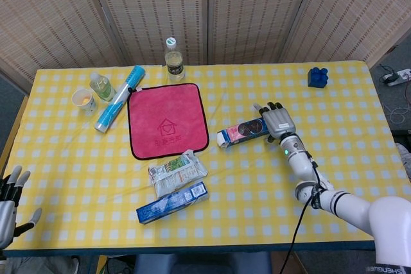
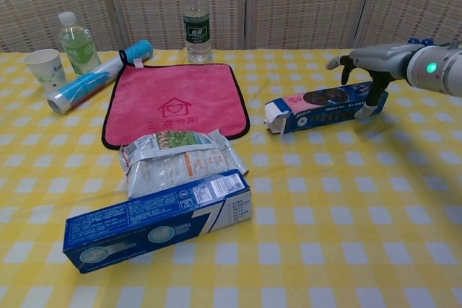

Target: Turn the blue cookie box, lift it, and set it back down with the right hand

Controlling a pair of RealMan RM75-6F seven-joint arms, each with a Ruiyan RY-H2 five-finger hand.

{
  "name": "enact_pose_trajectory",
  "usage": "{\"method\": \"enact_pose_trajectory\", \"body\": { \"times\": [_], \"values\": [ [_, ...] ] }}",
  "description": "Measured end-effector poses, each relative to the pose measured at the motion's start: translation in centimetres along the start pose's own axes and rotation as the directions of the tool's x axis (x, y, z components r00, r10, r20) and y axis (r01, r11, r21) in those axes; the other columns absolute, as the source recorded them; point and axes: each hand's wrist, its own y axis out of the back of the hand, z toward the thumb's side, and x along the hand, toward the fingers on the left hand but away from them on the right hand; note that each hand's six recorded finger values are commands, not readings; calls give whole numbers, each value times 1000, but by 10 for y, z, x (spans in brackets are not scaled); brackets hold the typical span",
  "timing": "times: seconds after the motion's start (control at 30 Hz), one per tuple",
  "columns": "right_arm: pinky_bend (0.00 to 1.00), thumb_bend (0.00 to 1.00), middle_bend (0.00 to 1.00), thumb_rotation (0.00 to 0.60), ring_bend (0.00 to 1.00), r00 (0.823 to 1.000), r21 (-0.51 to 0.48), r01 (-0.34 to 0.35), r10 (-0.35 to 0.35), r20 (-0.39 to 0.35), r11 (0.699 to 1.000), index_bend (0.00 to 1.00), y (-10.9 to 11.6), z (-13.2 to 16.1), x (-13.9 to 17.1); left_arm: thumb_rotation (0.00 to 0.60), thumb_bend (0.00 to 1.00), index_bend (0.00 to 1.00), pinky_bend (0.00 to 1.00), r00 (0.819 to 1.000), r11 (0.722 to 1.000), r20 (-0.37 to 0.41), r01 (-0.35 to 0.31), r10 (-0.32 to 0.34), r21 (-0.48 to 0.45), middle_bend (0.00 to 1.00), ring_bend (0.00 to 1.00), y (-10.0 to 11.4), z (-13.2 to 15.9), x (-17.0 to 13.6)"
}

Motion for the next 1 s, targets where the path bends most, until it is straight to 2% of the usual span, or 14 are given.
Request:
{"method": "enact_pose_trajectory", "body": {
  "times": [0.27, 0.6, 0.83, 1.0],
  "values": [
    [90, 127, 251, 600, 83, 999, 11, -32, 31, 42, 999, 205, -12, -15, -6, 600, 321, 0, 10, 1000, 1000, -3, 7, -7, 3, 0, 20, -2, 1, -1],
    [91, 163, 280, 600, 103, 998, 21, -45, 44, 47, 999, 354, -22, -24, -3, 600, 321, 0, 11, 1000, 1000, 0, 12, -12, 4, 0, 21, -3, 3, 1],
    [96, 173, 286, 600, 113, 997, -6, -39, 39, 62, 999, 383, -24, -35, 1, 600, 321, 0, 10, 1000, 1000, 8, 13, -13, 3, 0, 21, -4, 6, 3],
    [109, 243, 305, 600, 130, 998, -20, -23, 24, 58, 1000, 426, -19, -35, 2, 600, 321, 0, 11, 1000, 1000, 7, 14, -14, 3, 0, 20, -4, 6, 3]
  ]
}}
